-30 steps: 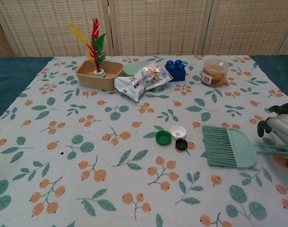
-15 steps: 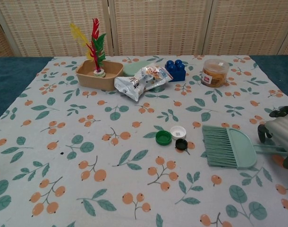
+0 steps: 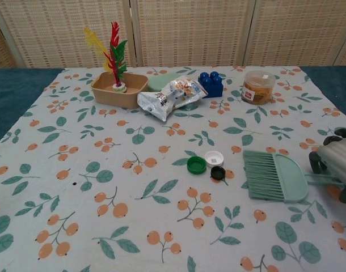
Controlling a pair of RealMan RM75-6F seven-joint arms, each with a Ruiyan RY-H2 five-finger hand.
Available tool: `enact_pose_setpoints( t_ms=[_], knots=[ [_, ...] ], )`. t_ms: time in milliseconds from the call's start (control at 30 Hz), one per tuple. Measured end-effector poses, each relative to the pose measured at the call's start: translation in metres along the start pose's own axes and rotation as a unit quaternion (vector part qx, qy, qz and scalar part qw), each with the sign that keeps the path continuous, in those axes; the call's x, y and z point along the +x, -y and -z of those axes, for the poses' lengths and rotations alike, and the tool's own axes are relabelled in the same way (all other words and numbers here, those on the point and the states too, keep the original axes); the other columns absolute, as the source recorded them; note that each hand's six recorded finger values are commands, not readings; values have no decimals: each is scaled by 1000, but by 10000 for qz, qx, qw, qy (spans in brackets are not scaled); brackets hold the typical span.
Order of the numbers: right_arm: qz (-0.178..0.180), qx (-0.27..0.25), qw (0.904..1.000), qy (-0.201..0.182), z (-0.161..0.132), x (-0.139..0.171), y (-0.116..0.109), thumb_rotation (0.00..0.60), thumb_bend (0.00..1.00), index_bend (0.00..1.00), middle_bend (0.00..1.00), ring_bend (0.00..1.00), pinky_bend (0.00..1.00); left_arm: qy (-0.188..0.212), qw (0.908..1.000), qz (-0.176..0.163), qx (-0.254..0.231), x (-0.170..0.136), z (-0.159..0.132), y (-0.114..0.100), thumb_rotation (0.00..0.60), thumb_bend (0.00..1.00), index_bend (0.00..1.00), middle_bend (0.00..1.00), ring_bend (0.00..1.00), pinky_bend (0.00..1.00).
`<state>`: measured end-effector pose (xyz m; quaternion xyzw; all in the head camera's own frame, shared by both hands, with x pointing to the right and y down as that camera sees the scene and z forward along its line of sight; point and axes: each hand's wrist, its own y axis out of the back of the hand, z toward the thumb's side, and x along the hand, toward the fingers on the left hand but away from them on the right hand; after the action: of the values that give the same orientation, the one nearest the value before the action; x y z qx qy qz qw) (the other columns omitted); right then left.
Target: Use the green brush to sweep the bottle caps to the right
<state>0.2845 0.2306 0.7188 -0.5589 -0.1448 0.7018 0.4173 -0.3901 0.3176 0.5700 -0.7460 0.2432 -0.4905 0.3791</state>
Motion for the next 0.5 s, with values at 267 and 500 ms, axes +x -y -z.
enact_pose_setpoints(
  t_ms=[267, 500],
  knots=[
    [2, 6, 10000, 14, -1, -1, 0, 600, 280, 505, 413, 187, 0, -4, 10000, -1, -8, 0, 0, 0, 600, 387, 0, 0, 0, 116],
    [85, 4, 10000, 45, 0, -1, -2, 600, 294, 633, 501, 306, 0, -1, 10000, -3, -18, 0, 0, 0, 600, 387, 0, 0, 0, 116]
  ],
)
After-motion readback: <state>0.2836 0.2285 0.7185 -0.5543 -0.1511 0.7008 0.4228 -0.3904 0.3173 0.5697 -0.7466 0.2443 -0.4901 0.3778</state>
